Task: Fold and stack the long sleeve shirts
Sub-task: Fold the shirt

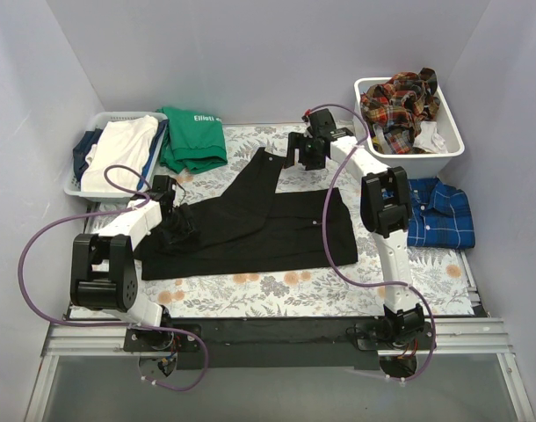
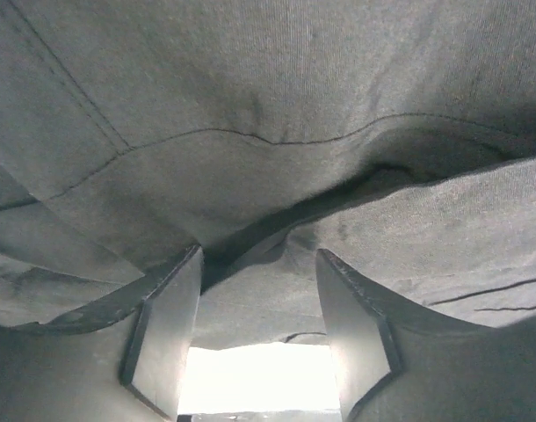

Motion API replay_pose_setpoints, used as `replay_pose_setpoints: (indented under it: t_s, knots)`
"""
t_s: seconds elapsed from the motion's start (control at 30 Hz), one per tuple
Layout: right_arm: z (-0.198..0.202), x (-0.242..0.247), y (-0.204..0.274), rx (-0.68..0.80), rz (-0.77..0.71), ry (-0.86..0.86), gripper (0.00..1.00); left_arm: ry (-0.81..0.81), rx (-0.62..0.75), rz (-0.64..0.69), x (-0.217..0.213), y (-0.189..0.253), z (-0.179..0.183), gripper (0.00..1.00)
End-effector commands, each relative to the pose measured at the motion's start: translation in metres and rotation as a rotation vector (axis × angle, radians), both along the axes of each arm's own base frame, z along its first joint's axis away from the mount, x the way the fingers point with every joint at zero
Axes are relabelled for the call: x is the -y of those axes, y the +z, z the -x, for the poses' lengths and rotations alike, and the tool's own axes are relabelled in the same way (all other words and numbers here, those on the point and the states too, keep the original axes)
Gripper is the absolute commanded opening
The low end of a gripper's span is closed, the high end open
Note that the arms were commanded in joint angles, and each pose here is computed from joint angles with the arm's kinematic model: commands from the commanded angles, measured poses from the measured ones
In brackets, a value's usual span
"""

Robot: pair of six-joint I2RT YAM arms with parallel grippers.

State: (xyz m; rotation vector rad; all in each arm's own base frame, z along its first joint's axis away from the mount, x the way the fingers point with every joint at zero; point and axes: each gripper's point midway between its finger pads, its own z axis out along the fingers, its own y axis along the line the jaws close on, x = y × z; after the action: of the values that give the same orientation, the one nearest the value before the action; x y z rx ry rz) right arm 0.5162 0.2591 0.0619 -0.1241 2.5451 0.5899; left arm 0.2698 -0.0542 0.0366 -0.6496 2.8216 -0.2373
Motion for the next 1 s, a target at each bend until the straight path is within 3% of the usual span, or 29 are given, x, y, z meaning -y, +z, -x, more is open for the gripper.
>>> replay_pose_setpoints:
  t_s: [0.0, 0.43, 0.53, 0.63, 0.67, 0.73, 0.77, 0.83, 0.97]
  knots:
    - [-0.018, -0.012, 0.001, 0.048, -0.034, 0.018, 0.85, 0.016, -0.007, 0.039, 0.005, 0.001, -0.003, 0.51]
    - [0.004, -0.081, -0.037, 0.004, -0.166, 0.189, 0.76, 0.019, -0.016, 0.05, 0.006, 0.004, 0.0, 0.5]
    - [0.01, -0.089, -0.045, -0.026, -0.183, 0.192, 0.67, 0.02, -0.012, 0.05, 0.005, 0.006, -0.001, 0.48]
    - [0.013, -0.089, -0.052, -0.051, -0.179, 0.17, 0.5, 0.024, -0.012, 0.049, 0.005, 0.007, 0.0, 0.47]
    - [0.012, -0.085, -0.051, -0.047, -0.163, 0.151, 0.38, 0.024, -0.014, 0.049, 0.005, 0.007, 0.0, 0.45]
    - [0.014, -0.081, -0.054, -0.055, -0.149, 0.133, 0.28, 0.024, -0.009, 0.048, 0.005, 0.008, -0.001, 0.36]
    - [0.014, -0.079, -0.052, -0.054, -0.14, 0.117, 0.14, 0.025, -0.009, 0.045, 0.004, 0.008, -0.001, 0.32]
    - [0.013, -0.077, -0.049, -0.049, -0.134, 0.105, 0.01, 0.029, -0.003, 0.042, 0.003, 0.01, -0.004, 0.19]
    - [0.008, -0.072, -0.03, -0.006, -0.114, 0.087, 0.01, 0.04, 0.018, 0.029, -0.002, 0.018, -0.012, 0.0]
